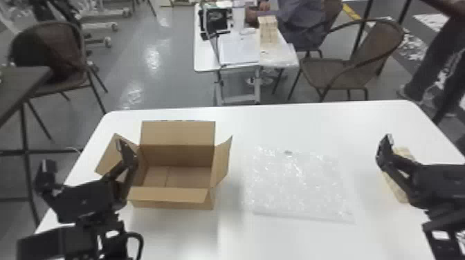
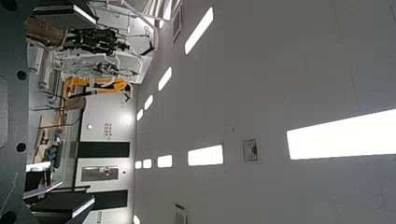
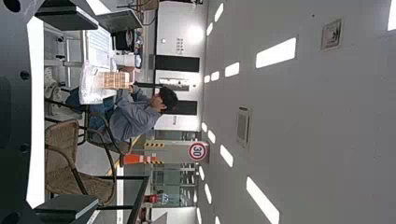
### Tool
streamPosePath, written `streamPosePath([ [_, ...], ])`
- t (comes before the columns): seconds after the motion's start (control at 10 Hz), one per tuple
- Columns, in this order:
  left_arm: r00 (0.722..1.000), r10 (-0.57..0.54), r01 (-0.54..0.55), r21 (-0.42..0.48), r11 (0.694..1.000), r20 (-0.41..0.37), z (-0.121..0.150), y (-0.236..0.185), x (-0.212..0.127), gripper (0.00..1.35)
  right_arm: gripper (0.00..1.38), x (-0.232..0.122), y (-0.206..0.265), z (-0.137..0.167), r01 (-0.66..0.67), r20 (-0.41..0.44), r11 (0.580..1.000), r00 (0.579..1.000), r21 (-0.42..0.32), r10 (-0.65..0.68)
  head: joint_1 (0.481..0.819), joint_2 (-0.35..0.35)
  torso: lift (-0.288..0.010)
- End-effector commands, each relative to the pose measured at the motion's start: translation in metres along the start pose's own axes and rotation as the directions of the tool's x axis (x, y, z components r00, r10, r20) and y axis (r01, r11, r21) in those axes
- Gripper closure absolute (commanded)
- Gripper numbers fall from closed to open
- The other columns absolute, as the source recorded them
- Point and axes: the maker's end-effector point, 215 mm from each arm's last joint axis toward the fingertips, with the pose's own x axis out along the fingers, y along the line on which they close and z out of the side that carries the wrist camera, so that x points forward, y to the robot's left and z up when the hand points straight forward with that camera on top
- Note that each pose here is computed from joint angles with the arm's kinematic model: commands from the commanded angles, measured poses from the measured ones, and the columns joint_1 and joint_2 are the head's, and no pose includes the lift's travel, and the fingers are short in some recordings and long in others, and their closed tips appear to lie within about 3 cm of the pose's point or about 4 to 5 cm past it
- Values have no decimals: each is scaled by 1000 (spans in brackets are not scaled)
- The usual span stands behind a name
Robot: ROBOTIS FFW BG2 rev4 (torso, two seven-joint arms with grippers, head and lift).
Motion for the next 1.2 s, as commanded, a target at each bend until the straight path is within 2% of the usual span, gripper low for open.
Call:
streamPosePath([
  [0.0, 1000, 0, 0, 0, 1000, 0, 0, 0, 0, -2, -2, 0, 0, 0, 0, 0, 1000, 1000, 0, 0, 678, 86, -100],
  [1.1, 1000, 0, 0, 0, 1000, 0, 0, 0, 0, -2, -2, 0, 0, 0, 0, 0, 1000, 1000, 0, 0, 678, 86, -100],
])
